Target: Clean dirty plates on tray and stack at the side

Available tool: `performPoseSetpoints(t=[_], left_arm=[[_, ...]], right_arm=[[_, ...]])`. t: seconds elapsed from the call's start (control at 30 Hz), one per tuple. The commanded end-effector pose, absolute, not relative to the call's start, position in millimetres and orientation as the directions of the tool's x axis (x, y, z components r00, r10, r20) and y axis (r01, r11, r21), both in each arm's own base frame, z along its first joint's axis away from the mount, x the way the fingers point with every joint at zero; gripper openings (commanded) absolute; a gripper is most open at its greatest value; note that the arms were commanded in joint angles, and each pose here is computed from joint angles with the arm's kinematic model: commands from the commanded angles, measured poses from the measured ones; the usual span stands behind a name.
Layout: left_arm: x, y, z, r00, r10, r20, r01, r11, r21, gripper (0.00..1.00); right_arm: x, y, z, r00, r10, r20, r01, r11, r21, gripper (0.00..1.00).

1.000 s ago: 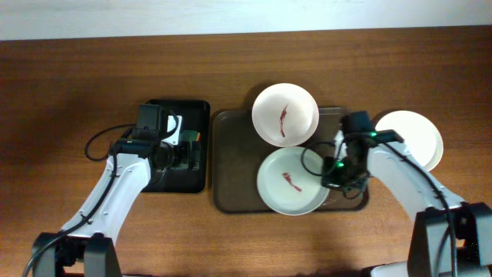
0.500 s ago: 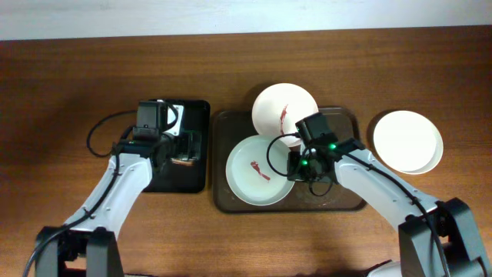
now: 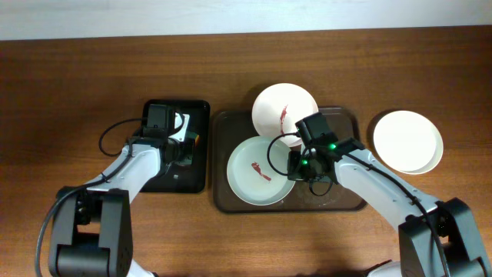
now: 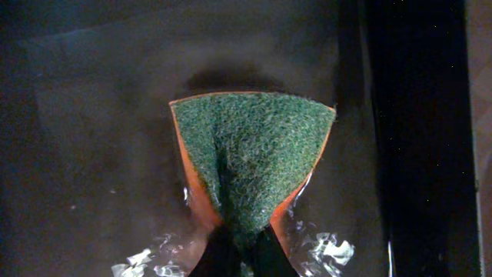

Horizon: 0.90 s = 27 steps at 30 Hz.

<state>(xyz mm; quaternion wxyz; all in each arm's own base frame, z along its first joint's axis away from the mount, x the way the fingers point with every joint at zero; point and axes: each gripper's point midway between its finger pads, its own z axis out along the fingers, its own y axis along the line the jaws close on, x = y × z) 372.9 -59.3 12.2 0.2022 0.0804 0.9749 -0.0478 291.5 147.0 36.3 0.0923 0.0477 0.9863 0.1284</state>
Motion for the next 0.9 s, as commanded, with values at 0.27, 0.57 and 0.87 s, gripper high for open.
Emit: performPoseSetpoints(t=[0.27, 0.57, 0.87], left_arm=[[363.7, -78.7, 11.1, -0.911, 0.145, -0.387, 0.223, 0.961, -0.165, 0.0], [377.0, -84.7, 63.4, -0.844, 0.136, -0.52, 0.259, 0.951, -0.172, 0.0], [388.9, -71.5, 129.6, -0.725, 0.122, -0.678, 0.235, 0.969, -0.078, 0.0]], right_arm=[[288.3, 145.6, 32.2, -0.98, 0.121, -0.157, 0.08, 0.966, 0.246, 0.05], [288.4, 145.5, 32.2, -0.98, 0.121, -0.158, 0.08, 0.966, 0.245, 0.05], [288.2, 145.5, 32.1, -0.98, 0.121, -0.158, 0.08, 0.966, 0.245, 0.05]])
